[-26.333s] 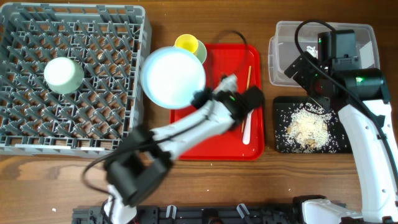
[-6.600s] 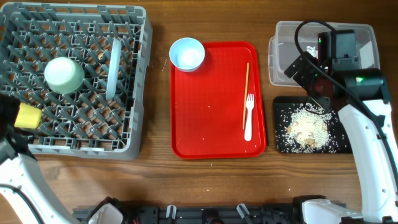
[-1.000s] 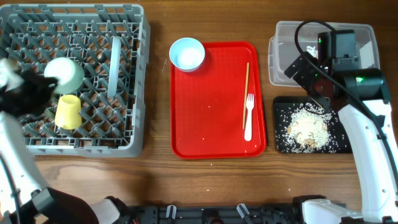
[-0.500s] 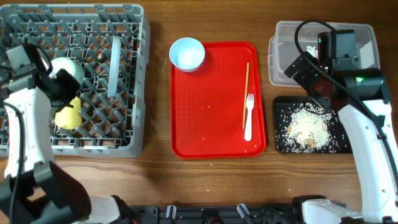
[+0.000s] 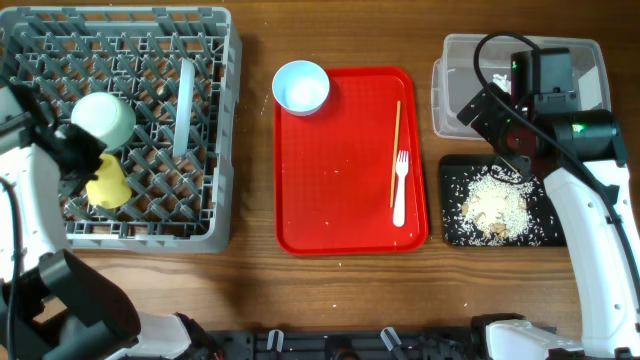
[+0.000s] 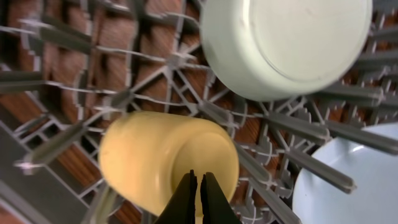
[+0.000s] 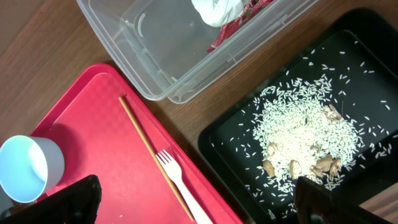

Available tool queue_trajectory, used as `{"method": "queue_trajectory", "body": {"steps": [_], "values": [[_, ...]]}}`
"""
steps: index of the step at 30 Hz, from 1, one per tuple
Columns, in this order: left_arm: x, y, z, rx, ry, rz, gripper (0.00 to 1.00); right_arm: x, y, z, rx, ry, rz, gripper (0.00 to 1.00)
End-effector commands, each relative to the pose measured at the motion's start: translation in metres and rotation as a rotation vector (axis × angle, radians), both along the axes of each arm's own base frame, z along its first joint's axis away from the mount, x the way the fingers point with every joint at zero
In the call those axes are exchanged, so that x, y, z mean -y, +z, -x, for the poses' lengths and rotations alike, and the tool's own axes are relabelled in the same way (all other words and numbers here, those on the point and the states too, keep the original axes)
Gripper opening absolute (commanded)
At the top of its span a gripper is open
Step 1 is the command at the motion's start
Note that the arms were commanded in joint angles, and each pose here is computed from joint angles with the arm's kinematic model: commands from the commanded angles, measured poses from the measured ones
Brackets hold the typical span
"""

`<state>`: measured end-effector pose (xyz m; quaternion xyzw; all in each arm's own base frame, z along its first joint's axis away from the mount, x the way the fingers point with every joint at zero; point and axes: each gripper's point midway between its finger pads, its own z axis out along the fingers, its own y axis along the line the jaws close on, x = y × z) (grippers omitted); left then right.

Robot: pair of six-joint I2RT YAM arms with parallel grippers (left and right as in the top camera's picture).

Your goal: Sort waste into correct bins and load items into the dishwasher rack

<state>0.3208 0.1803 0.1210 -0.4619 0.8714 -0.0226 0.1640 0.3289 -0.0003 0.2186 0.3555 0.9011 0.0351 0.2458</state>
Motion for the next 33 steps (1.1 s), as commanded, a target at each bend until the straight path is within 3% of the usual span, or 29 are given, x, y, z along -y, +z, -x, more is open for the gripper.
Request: {"method": "queue_trajectory", "body": {"steps": [1,6,11,15,16,17,19,22,24,27,33], "values": [[-0.015,-0.002,0.026,-0.021,0.103,0.058,0.04,0.003,0.002,-0.002,0.008,-0.005,0.017,1.0],[-0.01,0.027,0.023,0.136,0.111,0.151,0.04,0.003,0.003,-0.003,0.011,-0.005,0.017,1.0],[0.018,0.082,0.008,0.362,0.017,0.213,0.04,0.003,0.003,-0.003,0.011,-0.005,0.017,1.0],[0.073,0.14,0.001,0.593,-0.157,0.409,0.05,0.003,0.003,-0.003,0.011,-0.005,0.017,1.0],[0.089,0.156,0.002,0.654,-0.214,0.48,0.11,0.003,0.003,-0.003,0.011,-0.005,0.016,1.0],[0.111,0.178,0.005,0.729,-0.292,0.579,0.4,0.003,0.003,-0.003,0.011,-0.005,0.017,1.0],[0.139,0.205,0.011,0.816,-0.412,0.701,0.52,0.003,0.003,-0.003,0.011,-0.005,0.017,1.0],[0.209,0.243,0.032,0.933,-0.77,0.808,0.69,0.003,0.003,-0.003,0.011,-0.005,0.017,1.0],[0.24,0.241,0.036,0.92,-0.914,0.76,0.7,0.003,0.003,-0.003,0.011,-0.005,0.017,1.0],[0.286,0.213,0.025,0.801,-1.058,0.569,0.71,0.003,0.003,-0.003,0.011,-0.005,0.017,1.0],[0.357,0.131,-0.018,0.53,-1.166,-0.04,0.77,0.003,0.003,-0.003,0.011,-0.005,0.017,0.99]]}}
